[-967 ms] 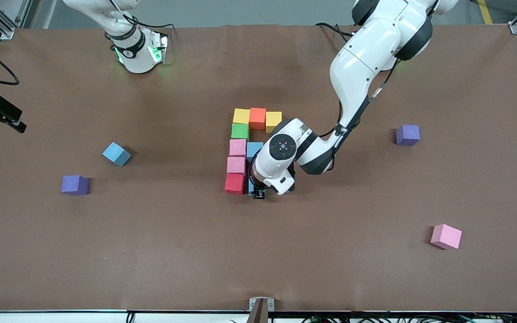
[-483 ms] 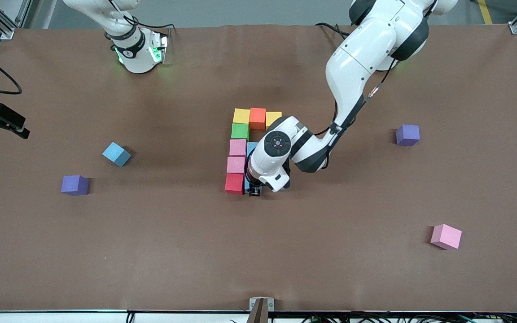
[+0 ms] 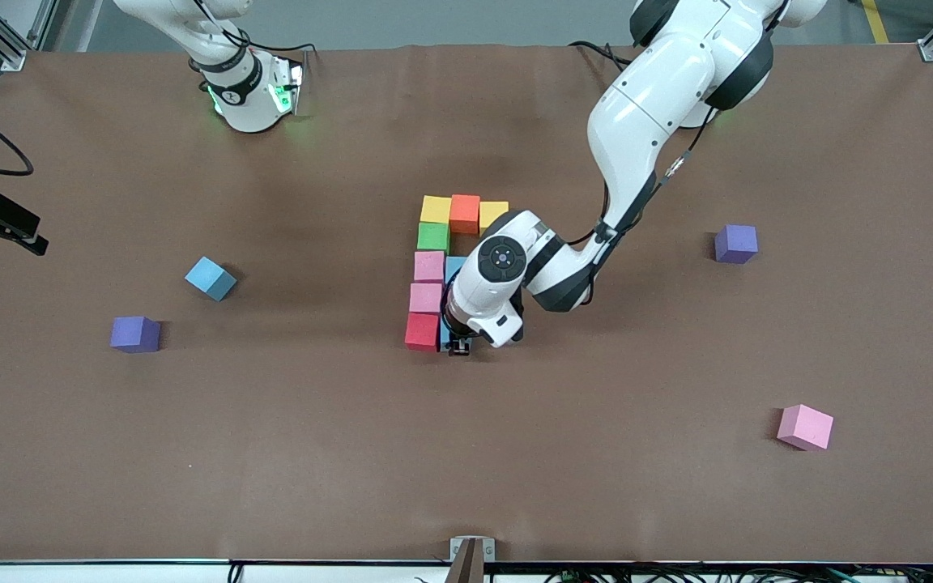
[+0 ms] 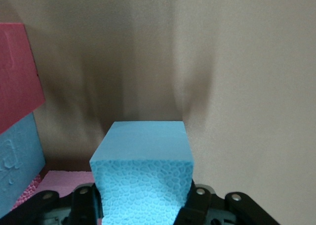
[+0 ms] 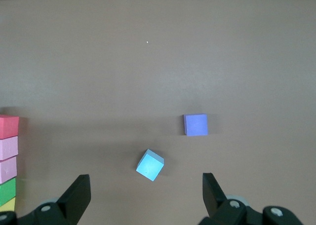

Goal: Arrange 11 blocks into digit 3
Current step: 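Lower the light blue block beside the bottom red block and open the left gripper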

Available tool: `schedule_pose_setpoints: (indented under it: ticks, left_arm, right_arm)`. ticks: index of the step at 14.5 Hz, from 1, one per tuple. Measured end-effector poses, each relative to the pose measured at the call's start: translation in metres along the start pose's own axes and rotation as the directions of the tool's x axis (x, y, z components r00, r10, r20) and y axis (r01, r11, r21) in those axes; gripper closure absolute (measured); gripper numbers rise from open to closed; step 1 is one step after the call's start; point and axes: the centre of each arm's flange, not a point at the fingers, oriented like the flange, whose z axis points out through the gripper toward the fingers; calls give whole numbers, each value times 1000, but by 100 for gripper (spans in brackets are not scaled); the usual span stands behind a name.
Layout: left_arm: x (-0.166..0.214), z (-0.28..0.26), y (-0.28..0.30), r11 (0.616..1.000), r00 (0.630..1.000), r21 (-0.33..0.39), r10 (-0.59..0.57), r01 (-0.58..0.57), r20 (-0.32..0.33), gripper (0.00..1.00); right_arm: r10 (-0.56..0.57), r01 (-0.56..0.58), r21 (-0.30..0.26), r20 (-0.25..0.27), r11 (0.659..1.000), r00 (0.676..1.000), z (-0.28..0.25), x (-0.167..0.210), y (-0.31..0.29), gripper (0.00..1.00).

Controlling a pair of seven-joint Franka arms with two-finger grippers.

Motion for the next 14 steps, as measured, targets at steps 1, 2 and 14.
schedule_pose_setpoints:
  ticks: [1,2,14]
  left_arm:
    - [0,0,0,1000,1000,-1,0,0,1,45]
    - [0,0,1,1000,1000,-4,-1,1,2,45]
    - [-2,0,0,1000,1000,-14,10,-10,3,0]
  right_arm:
    - [0,0,0,4,1000,1000,1,0,0,0]
    - [0,0,1,7,1000,1000,3,-1,0,0]
    - [-8,8,0,-5,1000,1000,5,1,-4,0]
